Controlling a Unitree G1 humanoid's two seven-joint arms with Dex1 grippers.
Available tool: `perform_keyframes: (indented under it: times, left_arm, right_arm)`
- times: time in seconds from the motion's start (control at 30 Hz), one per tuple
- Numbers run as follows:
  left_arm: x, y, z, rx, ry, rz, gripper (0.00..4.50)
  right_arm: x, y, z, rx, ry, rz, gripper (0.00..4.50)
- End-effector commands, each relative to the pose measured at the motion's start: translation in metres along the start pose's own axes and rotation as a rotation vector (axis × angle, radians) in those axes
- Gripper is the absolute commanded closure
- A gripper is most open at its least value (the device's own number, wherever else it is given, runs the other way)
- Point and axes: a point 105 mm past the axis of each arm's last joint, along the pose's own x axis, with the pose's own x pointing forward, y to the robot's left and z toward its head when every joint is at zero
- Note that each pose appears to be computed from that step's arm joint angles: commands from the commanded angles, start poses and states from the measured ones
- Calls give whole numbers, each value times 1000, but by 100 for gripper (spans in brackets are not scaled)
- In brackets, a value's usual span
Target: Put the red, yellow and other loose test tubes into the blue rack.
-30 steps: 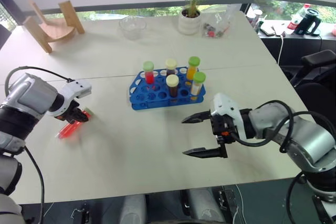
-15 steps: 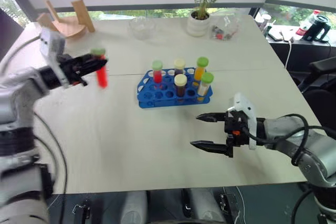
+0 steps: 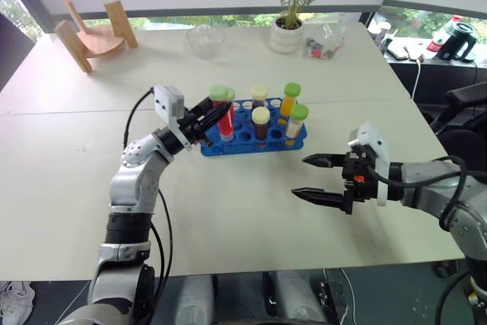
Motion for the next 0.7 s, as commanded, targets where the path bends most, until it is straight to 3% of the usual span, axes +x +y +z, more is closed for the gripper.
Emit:
perform_keyframes:
  times: [0.03, 0.5, 0.53, 0.7]
  left_arm:
    - [9, -1, 6, 69, -29, -25, 367]
    - [7, -7, -11, 78, 9, -57, 367]
    - [5, -7, -9, 70, 3, -58, 264]
    - [-3, 1, 2, 118, 46, -21, 17]
  right_arm:
    - [-2, -1, 12, -47, -38, -19, 0]
    - [2, -1, 11, -34, -52, -42, 0]
    - [2, 0, 11, -33, -51, -40, 0]
    - [1, 1, 5, -23, -39, -37, 0]
